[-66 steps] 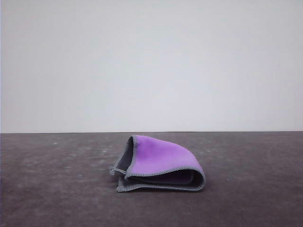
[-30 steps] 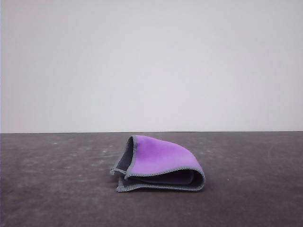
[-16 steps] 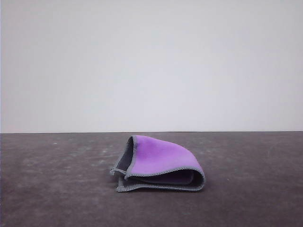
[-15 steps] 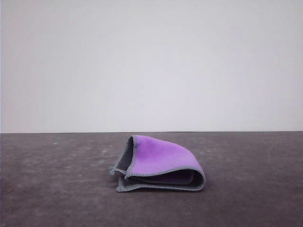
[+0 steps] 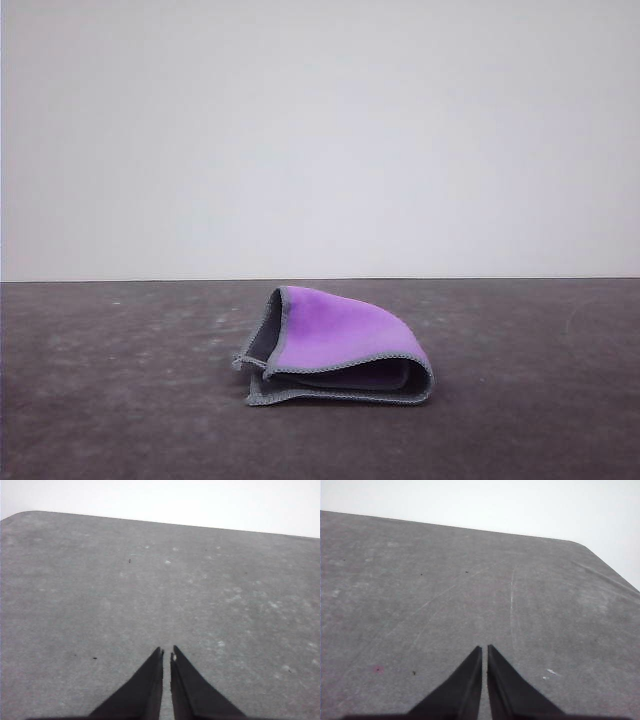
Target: Fold clothes
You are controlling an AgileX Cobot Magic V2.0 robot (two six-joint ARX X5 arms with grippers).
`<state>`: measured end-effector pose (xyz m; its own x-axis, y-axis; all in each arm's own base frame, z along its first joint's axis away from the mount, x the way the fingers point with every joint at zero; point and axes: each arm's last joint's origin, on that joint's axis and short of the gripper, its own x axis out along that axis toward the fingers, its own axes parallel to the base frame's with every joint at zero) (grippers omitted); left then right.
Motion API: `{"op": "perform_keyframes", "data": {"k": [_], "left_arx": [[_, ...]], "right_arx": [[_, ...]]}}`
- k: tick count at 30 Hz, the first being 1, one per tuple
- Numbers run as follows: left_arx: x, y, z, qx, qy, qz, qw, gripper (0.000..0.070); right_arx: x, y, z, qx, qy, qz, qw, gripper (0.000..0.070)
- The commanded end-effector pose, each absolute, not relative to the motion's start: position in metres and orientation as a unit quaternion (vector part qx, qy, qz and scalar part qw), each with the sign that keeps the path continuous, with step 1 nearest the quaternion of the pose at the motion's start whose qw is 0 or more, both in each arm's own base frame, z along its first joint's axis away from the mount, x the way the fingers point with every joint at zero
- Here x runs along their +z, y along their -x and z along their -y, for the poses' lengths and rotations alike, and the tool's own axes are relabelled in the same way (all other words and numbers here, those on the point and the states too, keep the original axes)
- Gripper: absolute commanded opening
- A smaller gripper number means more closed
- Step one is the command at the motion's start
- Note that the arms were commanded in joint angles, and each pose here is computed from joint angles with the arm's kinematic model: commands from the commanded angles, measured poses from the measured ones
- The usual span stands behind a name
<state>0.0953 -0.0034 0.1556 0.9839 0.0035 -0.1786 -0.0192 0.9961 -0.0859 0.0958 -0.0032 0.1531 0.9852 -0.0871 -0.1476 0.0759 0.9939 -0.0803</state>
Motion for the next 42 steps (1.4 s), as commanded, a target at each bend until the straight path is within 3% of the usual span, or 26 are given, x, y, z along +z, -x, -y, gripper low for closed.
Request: {"op": "perform_keyframes", "data": {"k": [1, 42], "left_arx": [[0.1518, -0.0952, 0.0032, 0.009, 0.043, -0.101, 0.994, 0.0017], [0.1518, -0.0952, 0.0032, 0.009, 0.043, -0.101, 0.994, 0.0017]], "right_arx": [[0.1524, -0.0960, 0.0034, -0.043, 0.029, -0.074, 0.996, 0.0016], [0.1524, -0.0960, 0.0034, -0.043, 0.029, -0.074, 0.996, 0.0016]]}}
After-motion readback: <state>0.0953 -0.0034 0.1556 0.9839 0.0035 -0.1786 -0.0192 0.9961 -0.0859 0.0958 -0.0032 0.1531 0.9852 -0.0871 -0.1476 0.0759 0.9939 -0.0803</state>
